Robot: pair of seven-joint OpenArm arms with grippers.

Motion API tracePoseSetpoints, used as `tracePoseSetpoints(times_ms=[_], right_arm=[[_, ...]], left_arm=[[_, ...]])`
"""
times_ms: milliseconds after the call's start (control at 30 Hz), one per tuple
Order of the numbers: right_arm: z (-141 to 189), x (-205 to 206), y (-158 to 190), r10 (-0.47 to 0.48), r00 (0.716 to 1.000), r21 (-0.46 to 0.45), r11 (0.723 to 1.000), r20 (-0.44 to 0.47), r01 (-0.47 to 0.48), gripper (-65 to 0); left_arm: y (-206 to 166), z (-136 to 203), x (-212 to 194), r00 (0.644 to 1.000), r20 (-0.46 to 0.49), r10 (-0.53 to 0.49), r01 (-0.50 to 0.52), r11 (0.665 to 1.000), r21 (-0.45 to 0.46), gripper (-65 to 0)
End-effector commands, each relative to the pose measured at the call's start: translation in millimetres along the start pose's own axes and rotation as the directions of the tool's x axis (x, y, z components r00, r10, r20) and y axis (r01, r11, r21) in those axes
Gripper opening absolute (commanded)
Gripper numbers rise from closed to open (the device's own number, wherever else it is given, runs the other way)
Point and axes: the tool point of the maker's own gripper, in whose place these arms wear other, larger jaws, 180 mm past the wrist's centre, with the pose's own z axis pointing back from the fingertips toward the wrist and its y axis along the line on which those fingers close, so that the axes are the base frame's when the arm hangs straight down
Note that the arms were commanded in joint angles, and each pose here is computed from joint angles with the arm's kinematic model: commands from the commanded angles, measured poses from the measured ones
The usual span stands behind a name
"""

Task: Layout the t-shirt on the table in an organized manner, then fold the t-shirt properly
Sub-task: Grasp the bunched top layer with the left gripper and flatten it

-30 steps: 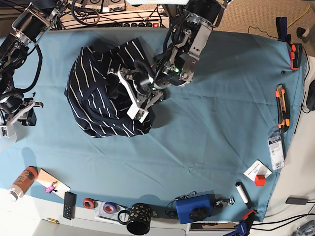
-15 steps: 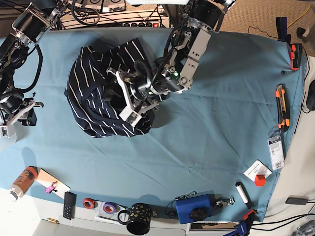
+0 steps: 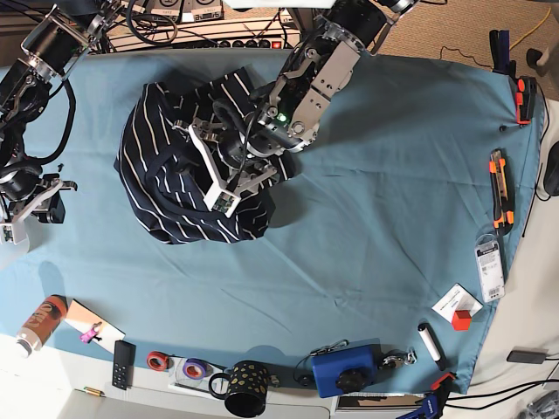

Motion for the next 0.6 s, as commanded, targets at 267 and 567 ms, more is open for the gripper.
tracePoseSetpoints(times_ms=[267, 567], right_arm=[[7, 19, -6, 0.024, 0.998, -0.017, 1.0, 0.055, -0.023, -52.3], [7, 23, -6, 0.024, 0.996, -0.017, 1.0, 0.082, -0.023, -52.3]], left_arm=[[-16, 1, 20, 0.999, 0.05, 0.011, -0.008, 0.999, -0.05, -65.0], [-43, 35, 61, 0.978, 0.166, -0.127, 0.147, 0.983, -0.109, -65.0]])
